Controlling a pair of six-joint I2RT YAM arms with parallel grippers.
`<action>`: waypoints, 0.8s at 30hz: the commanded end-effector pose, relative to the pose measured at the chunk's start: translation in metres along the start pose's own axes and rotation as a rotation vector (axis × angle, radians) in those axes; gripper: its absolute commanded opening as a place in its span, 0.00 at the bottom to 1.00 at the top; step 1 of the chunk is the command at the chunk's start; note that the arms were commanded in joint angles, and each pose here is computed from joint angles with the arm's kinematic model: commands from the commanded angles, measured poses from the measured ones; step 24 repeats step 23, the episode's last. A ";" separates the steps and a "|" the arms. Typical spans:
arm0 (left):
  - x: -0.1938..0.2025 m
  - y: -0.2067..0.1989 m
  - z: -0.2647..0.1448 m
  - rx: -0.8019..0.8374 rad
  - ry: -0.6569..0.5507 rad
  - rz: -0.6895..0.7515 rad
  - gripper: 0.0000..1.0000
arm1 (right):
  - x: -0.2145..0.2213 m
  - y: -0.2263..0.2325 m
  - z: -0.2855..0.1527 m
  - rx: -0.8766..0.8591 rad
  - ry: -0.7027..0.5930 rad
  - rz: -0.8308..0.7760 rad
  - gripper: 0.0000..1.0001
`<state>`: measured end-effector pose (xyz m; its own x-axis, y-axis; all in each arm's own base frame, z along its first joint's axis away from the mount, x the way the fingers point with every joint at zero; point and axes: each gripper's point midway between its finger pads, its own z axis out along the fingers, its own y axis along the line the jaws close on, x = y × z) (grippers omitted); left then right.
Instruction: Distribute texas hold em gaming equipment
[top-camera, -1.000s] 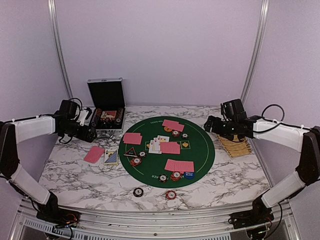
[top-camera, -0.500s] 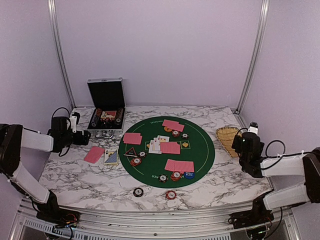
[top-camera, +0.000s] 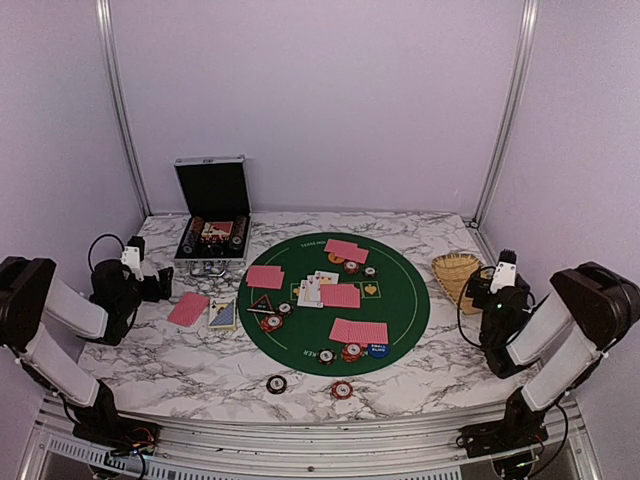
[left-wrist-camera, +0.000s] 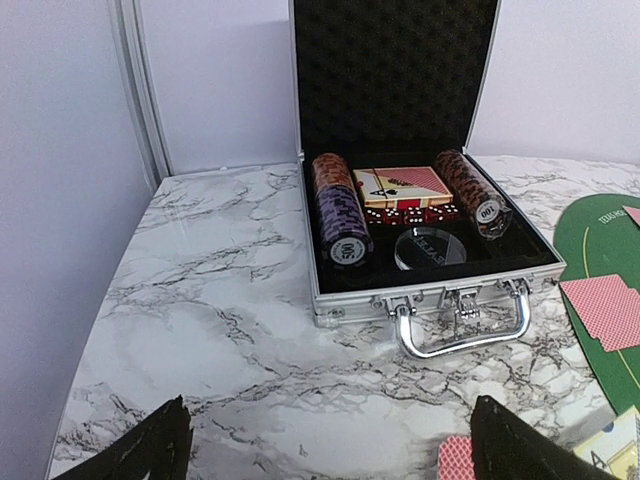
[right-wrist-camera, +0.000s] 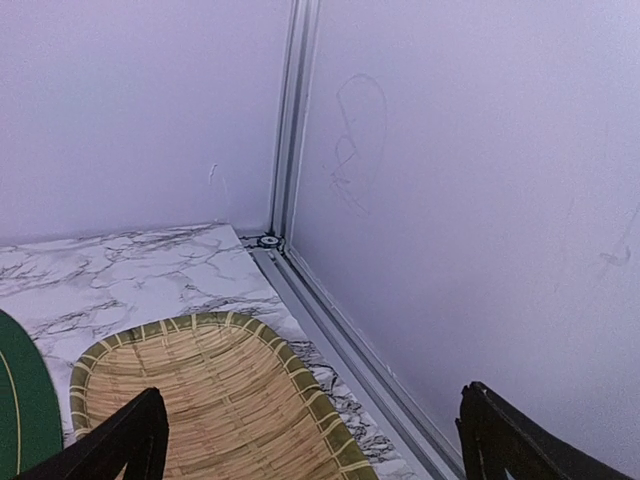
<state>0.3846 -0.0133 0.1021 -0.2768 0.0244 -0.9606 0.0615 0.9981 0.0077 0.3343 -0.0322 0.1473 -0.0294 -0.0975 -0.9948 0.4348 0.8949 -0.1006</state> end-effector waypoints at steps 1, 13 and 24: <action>-0.023 -0.001 -0.015 0.003 -0.161 0.017 0.99 | -0.031 0.012 0.001 -0.078 -0.126 0.017 0.99; -0.026 0.000 -0.017 -0.002 -0.175 0.013 0.99 | -0.008 0.015 0.032 -0.135 -0.029 0.038 0.99; -0.025 0.001 -0.016 -0.005 -0.173 0.009 0.99 | -0.012 0.018 0.025 -0.139 -0.051 0.023 0.99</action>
